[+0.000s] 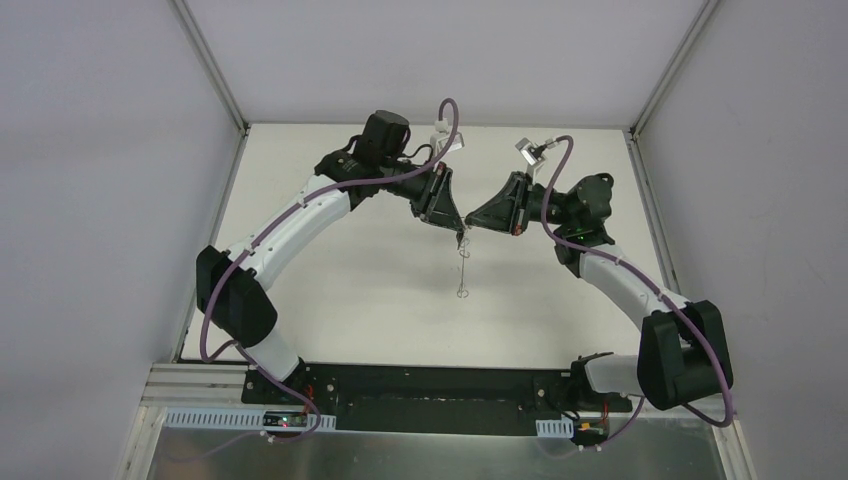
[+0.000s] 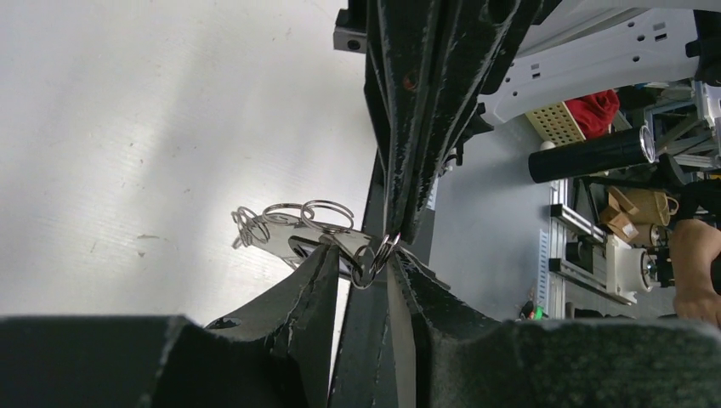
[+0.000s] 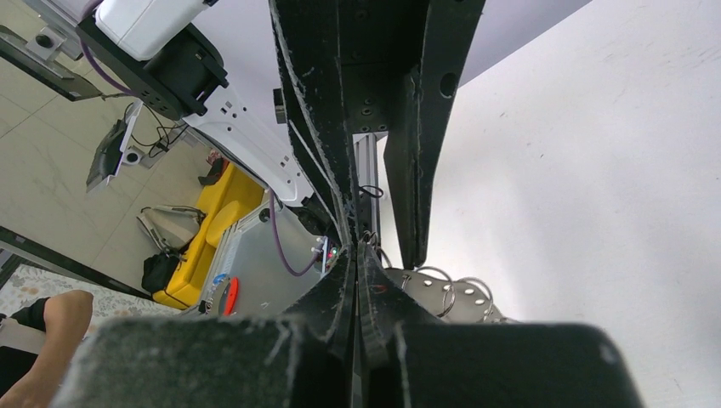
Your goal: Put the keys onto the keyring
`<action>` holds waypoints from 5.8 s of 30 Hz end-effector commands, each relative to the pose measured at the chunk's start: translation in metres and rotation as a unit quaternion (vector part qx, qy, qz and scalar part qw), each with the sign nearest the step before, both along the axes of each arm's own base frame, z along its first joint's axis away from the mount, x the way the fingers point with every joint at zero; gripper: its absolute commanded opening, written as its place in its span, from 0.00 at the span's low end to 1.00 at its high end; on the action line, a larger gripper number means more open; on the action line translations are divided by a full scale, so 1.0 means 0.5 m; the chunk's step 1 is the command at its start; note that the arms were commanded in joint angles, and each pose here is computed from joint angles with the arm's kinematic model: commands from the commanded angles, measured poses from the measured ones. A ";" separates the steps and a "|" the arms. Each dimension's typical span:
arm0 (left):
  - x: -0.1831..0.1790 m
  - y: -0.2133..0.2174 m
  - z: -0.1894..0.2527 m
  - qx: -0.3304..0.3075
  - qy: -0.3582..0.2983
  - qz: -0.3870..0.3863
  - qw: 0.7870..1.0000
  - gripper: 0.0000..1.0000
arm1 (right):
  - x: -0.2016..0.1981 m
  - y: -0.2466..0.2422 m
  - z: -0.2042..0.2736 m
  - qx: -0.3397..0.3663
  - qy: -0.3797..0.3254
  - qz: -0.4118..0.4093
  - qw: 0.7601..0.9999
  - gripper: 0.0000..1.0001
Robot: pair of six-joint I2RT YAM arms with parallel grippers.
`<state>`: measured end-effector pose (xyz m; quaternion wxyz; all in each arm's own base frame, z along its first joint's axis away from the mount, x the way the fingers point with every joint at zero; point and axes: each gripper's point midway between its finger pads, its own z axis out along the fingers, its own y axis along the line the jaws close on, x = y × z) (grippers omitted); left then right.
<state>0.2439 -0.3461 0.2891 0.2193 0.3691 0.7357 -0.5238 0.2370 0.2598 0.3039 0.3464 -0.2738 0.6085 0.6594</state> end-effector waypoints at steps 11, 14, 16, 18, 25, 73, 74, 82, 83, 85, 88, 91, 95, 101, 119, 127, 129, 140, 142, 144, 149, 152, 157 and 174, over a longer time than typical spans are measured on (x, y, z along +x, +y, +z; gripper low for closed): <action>-0.023 -0.003 0.057 -0.061 -0.015 -0.031 0.998 0.15 | 0.005 -0.006 0.012 0.013 -0.029 -0.005 0.999 0.00; -0.023 -0.003 0.057 -0.063 -0.015 -0.033 0.997 0.05 | 0.005 -0.006 0.009 0.012 -0.030 -0.005 0.999 0.00; -0.023 -0.002 0.059 -0.064 -0.015 -0.035 0.997 0.00 | 0.007 -0.007 0.006 0.011 -0.031 -0.006 0.999 0.00; -0.022 -0.001 0.061 -0.064 -0.015 -0.034 0.997 0.00 | 0.006 -0.007 0.002 0.009 -0.031 -0.005 0.999 0.00; -0.017 0.018 0.051 -0.029 -0.043 -0.020 0.998 0.00 | 0.010 -0.009 -0.032 -0.020 -0.042 -0.006 0.999 0.01; -0.076 0.017 -0.027 0.124 0.004 -0.066 0.990 0.00 | -0.052 0.044 -0.058 -0.067 -0.045 0.081 0.993 0.13; -0.076 0.017 -0.027 0.124 0.004 -0.066 0.990 0.00 | -0.052 0.045 -0.058 -0.067 -0.045 0.081 0.993 0.12; -0.070 0.016 -0.031 0.126 -0.001 -0.064 0.990 0.00 | -0.053 0.049 -0.053 -0.067 -0.038 0.087 0.993 0.00; -0.069 0.016 -0.031 0.125 -0.004 -0.065 0.990 0.00 | -0.050 0.049 -0.052 -0.067 -0.036 0.085 0.993 0.00; -0.069 0.019 -0.032 0.125 -0.010 -0.067 0.990 0.00 | -0.044 0.047 -0.046 -0.066 -0.034 0.079 0.994 0.00; -0.059 0.022 -0.022 0.110 -0.023 -0.059 0.992 0.11 | -0.037 0.043 -0.035 -0.059 -0.032 0.067 0.995 0.00; -0.051 0.025 -0.007 0.084 -0.033 -0.048 0.995 0.20 | -0.029 0.035 -0.021 -0.042 -0.028 0.054 0.997 0.00; -0.052 0.026 0.009 0.052 -0.039 -0.045 0.997 0.28 | -0.024 0.028 -0.006 -0.024 -0.023 0.043 0.999 0.00; -0.055 0.026 0.030 0.019 -0.046 -0.041 0.998 0.32 | -0.024 0.025 -0.008 -0.022 -0.024 0.043 0.999 0.00; -0.047 0.040 0.030 0.013 -0.071 -0.046 0.996 0.21 | -0.027 0.019 -0.001 -0.021 -0.030 0.043 0.998 0.00; -0.051 0.033 0.010 0.011 -0.050 -0.059 0.997 0.09 | -0.025 0.020 -0.001 -0.019 -0.029 0.042 0.999 0.00; -0.054 0.031 0.009 0.010 -0.043 -0.062 0.997 0.05 | -0.023 0.020 -0.003 -0.019 -0.028 0.040 0.999 0.00; -0.060 0.028 -0.003 0.010 -0.028 -0.071 0.997 0.00 | -0.016 0.021 -0.009 -0.021 -0.024 0.037 0.999 0.00; -0.065 0.029 -0.005 0.012 -0.030 -0.076 0.997 0.00 | -0.015 0.021 -0.010 -0.021 -0.026 0.036 0.999 0.00; -0.071 0.032 -0.007 0.017 -0.035 -0.081 0.996 0.00 | -0.014 0.022 -0.011 -0.021 -0.025 0.036 0.999 0.00; -0.075 0.038 -0.007 0.024 -0.047 -0.085 0.995 0.00 | -0.016 0.020 -0.011 -0.021 -0.030 0.037 0.999 0.00; -0.069 0.044 0.000 0.026 -0.060 -0.076 0.995 0.03 | -0.018 0.017 -0.013 -0.022 -0.035 0.038 0.998 0.00; -0.050 0.055 0.018 0.022 -0.087 -0.053 0.995 0.17 | -0.025 0.013 -0.013 -0.023 -0.040 0.043 0.998 0.00; -0.024 0.022 0.020 -0.004 -0.035 -0.031 0.999 0.27 | -0.031 0.012 -0.015 -0.024 -0.040 0.048 0.998 0.00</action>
